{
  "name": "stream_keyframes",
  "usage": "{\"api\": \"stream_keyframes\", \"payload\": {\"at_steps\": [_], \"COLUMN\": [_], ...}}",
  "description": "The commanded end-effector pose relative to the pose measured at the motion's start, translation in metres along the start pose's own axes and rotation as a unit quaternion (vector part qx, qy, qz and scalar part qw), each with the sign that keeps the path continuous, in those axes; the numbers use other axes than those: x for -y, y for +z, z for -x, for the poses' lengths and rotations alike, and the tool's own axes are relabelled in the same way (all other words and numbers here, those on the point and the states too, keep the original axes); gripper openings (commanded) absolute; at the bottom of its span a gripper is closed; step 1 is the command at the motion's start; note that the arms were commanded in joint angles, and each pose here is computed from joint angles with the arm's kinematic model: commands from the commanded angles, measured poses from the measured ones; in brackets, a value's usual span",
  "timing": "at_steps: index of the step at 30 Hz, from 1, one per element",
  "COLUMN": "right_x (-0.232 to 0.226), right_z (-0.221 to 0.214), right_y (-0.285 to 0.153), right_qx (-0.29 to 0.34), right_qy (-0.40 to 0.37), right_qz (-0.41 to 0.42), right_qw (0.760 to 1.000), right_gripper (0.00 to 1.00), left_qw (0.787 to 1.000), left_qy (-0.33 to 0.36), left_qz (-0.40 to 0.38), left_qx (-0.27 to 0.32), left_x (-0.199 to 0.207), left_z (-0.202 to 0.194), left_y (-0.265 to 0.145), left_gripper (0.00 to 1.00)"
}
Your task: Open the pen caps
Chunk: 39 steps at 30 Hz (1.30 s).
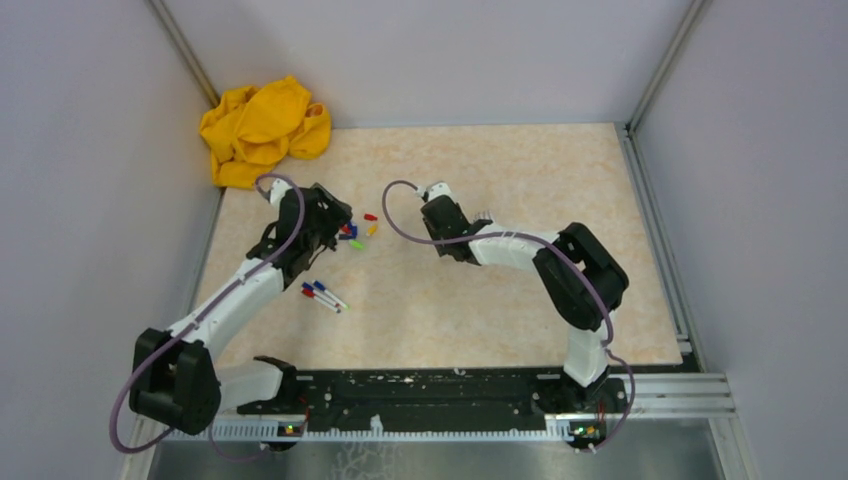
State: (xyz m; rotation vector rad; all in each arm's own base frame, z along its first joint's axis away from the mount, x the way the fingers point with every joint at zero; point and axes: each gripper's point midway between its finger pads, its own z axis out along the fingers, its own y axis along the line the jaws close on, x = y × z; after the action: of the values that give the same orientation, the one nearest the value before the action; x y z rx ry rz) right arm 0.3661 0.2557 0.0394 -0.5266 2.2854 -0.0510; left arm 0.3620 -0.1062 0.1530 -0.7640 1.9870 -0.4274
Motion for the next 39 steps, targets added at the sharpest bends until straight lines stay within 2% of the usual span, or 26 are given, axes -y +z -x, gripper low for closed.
{"api": "stream_keyframes", "payload": {"at_steps": [1,8,19,29,39], "right_x": [-0.013,-0.056,-0.163,-0.237,-0.273], "right_z": [0.058,0.080,0.069,0.052,0.035], "right_y": [-0.035,-0.064,-0.082,-0.091,-0.096], "right_qx": [0.076,0.103,0.092,0.075,0.058], "right_qy": [-0.002,-0.026,-0.084,-0.128,-0.163], "right_qz": [0.031,0.097,0.217,0.286,0.310], "right_qw": [0.997,0.990,0.968,0.947,0.935], "right_gripper": [0.44,0.45,0.44,0.42,0.41], "left_qw": [0.999,0.989,0.962,0.949,0.947], "left_qy": [-0.006,-0.023,-0.082,-0.097,-0.096], "left_qz": [-0.009,-0.040,-0.111,-0.141,-0.144], "left_qx": [0.053,0.139,0.237,0.265,0.272], "left_x": [0.012,0.032,0.042,0.048,0.050], "left_z": [0.037,0.094,0.148,0.167,0.172], "left_y": [-0.021,-0.073,-0.149,-0.181,-0.188], "left_gripper": [0.83,0.87,0.88,0.89,0.89]}}
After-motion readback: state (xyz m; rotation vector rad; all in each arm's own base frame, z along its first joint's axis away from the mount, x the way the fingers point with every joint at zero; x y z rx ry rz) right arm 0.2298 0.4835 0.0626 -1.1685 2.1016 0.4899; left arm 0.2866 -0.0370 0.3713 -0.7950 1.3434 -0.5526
